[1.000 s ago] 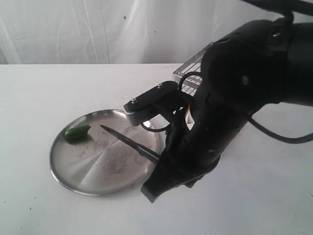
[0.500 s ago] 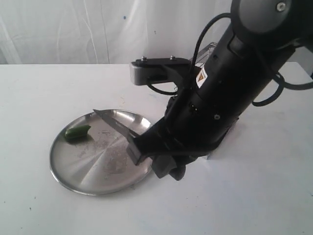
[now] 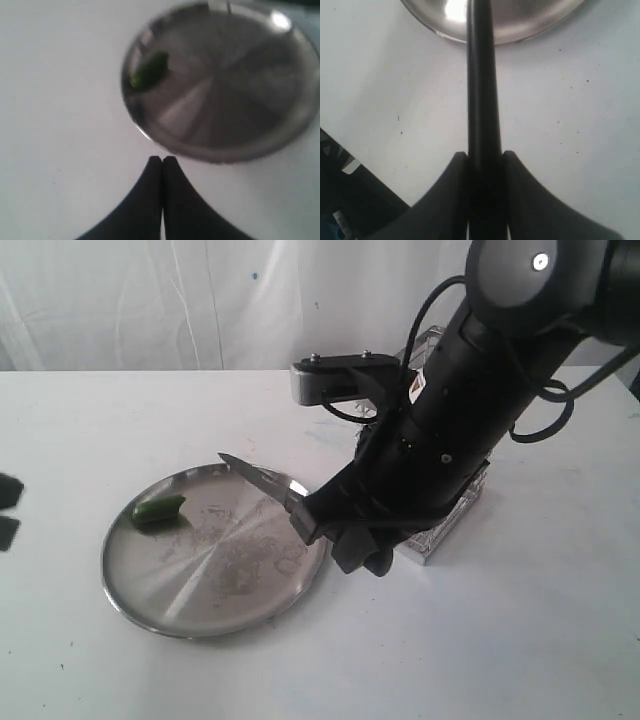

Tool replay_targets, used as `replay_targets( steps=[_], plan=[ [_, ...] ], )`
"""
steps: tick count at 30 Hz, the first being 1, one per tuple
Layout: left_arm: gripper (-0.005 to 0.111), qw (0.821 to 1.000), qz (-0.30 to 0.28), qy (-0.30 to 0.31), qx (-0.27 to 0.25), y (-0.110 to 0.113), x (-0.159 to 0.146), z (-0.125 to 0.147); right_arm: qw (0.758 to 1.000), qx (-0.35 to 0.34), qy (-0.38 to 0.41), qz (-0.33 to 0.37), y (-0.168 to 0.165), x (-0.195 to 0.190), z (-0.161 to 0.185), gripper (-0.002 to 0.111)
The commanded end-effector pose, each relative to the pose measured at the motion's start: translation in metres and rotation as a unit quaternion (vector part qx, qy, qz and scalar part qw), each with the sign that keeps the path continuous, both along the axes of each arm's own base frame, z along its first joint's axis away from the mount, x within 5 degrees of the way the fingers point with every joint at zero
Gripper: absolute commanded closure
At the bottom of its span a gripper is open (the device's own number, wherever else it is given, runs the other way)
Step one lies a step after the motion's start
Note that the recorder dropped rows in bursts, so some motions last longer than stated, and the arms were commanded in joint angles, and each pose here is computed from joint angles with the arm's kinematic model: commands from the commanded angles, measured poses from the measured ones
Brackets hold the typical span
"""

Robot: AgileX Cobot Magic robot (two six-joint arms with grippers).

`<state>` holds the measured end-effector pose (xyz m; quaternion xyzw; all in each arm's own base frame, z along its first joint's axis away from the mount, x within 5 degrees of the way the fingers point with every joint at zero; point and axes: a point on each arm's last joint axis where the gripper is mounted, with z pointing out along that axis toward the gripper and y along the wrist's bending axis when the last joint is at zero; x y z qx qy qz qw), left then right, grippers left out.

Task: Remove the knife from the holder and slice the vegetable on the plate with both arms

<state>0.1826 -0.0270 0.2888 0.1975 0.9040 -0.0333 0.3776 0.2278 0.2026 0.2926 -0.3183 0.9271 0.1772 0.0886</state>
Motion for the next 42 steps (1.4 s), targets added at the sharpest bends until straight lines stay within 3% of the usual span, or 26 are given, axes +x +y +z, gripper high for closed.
replay_targets(
  steps=[1,4,8,11,14,17,23,30,42],
  plan=[
    [0.107,0.984,-0.135,0.102,0.054,-0.009,0.034,-0.023,1.0,0.016,-0.026,-0.004,0.001,0.007,0.003,0.108],
    [0.101,0.952,-0.273,0.083,0.108,-0.016,0.053,-0.042,0.999,0.018,-0.024,-0.017,0.0,0.008,0.003,0.108],
    [0.078,0.917,-0.368,0.047,0.145,-0.021,0.073,-0.067,0.998,0.024,-0.023,-0.053,-0.007,0.016,0.003,0.108],
    [0.054,0.923,-0.354,0.017,0.151,-0.022,0.089,-0.078,0.997,0.024,-0.018,-0.074,-0.014,0.02,0.004,0.108],
    [0.04,0.94,-0.298,-0.008,0.164,-0.017,0.105,-0.086,0.996,0.024,-0.014,-0.085,-0.015,0.021,0.004,0.108],
    [0.039,0.952,-0.259,-0.012,0.162,-0.015,0.115,-0.095,0.995,0.031,-0.017,-0.095,-0.015,0.021,0.006,0.108],
    [0.039,0.941,-0.294,0.015,0.166,-0.017,0.125,-0.117,0.993,0.039,-0.025,-0.105,-0.014,0.023,0.007,0.108],
    [0.04,0.946,-0.292,0.005,0.144,-0.022,0.146,-0.114,0.994,0.036,-0.021,-0.104,-0.015,0.022,0.007,0.108],
    [0.04,0.943,-0.307,0.023,0.126,-0.027,0.179,-0.138,0.994,0.033,-0.01,-0.107,-0.016,0.02,0.008,0.108]
  ],
)
